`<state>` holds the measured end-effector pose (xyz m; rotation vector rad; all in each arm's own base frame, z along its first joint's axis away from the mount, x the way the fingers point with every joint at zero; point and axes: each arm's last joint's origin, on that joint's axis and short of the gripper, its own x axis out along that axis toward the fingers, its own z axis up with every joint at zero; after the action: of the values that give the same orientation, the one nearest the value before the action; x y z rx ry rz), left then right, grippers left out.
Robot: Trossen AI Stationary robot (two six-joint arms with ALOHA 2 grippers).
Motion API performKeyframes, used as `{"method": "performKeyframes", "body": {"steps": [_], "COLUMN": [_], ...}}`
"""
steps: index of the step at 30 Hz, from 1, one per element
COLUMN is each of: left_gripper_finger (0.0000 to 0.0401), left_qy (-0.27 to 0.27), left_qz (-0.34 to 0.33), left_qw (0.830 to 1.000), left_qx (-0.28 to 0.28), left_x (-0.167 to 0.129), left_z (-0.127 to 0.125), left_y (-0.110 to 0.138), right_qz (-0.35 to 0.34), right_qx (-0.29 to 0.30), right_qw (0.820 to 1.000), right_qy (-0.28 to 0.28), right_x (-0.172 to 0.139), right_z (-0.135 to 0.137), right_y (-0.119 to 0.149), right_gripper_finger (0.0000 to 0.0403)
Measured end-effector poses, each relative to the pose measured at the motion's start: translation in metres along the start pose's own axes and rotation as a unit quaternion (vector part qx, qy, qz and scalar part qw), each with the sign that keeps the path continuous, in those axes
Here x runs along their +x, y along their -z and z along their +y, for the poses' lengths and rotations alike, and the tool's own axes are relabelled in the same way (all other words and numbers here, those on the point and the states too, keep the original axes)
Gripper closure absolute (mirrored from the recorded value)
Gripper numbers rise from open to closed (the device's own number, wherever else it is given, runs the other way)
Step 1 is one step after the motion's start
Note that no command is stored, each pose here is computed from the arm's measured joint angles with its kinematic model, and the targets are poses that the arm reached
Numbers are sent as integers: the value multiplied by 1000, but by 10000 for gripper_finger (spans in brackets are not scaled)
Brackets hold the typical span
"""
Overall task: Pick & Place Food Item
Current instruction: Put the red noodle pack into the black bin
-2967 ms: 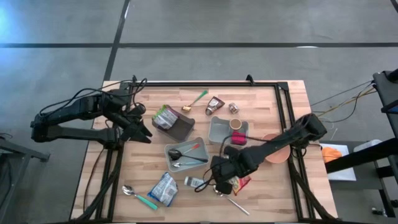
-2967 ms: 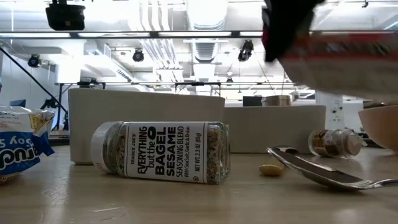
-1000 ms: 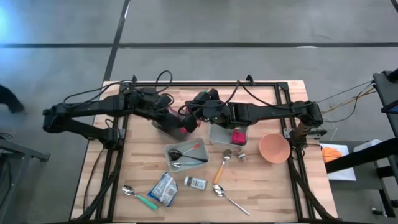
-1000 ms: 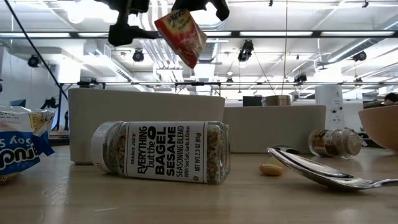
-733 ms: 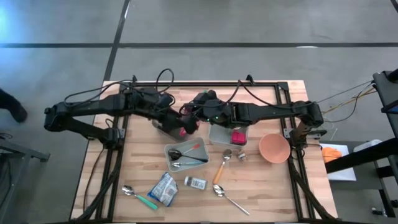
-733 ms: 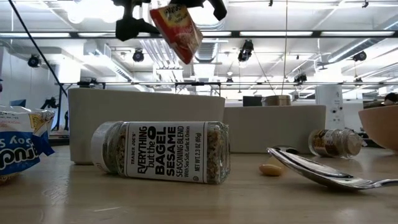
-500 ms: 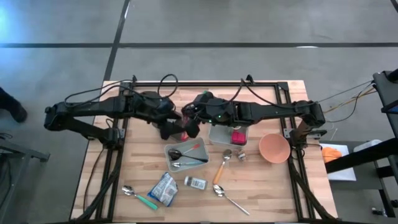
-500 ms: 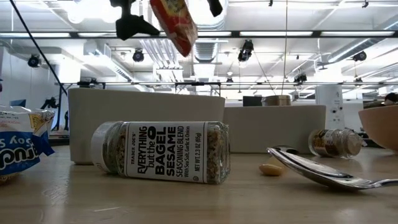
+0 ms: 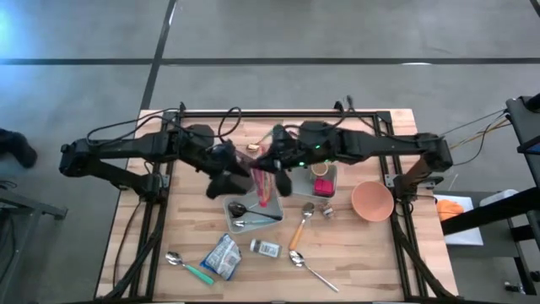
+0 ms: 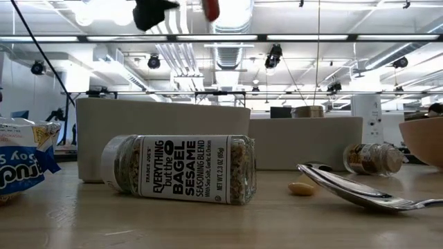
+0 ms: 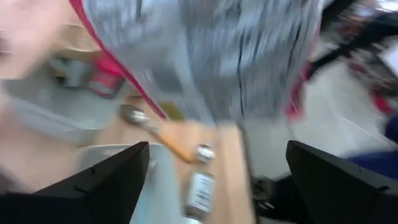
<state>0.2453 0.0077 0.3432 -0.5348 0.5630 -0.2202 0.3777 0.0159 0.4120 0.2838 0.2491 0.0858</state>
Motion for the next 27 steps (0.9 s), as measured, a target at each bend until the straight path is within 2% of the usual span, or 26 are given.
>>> {"method": "performKeyframes", "body": {"steps": [4, 7, 10, 13, 18, 21, 27], "left_gripper_finger": [21, 21, 21, 21, 21, 21, 21], "left_qy": [42, 81, 144, 178, 181, 174, 204], "left_qz": [-12, -64, -160, -233, -299, -312, -317], "left_qw": [999, 993, 972, 947, 924, 923, 919], "left_qx": [18, 48, 95, 134, 153, 142, 119], "left_x": [-6, -10, -16, -22, -23, -16, 4], "left_z": [-8, -15, -29, -38, -41, -39, -36], "left_y": [-2, -13, -32, -44, -54, -57, -70], "right_qz": [-2, -36, -91, -143, -222, -230, -238], "right_qx": [-16, -37, -61, -82, -119, -137, -150], "right_qw": [992, 976, 951, 922, 888, 885, 885], "right_qy": [-125, -212, -290, -349, -385, -381, -372], "right_x": [-24, -42, -54, -61, -73, -73, -70], "right_z": [13, 24, 32, 38, 43, 42, 38], "right_y": [-14, -28, -43, -54, -68, -68, -70], "right_gripper_finger": [395, 395, 395, 395, 395, 395, 395]}}
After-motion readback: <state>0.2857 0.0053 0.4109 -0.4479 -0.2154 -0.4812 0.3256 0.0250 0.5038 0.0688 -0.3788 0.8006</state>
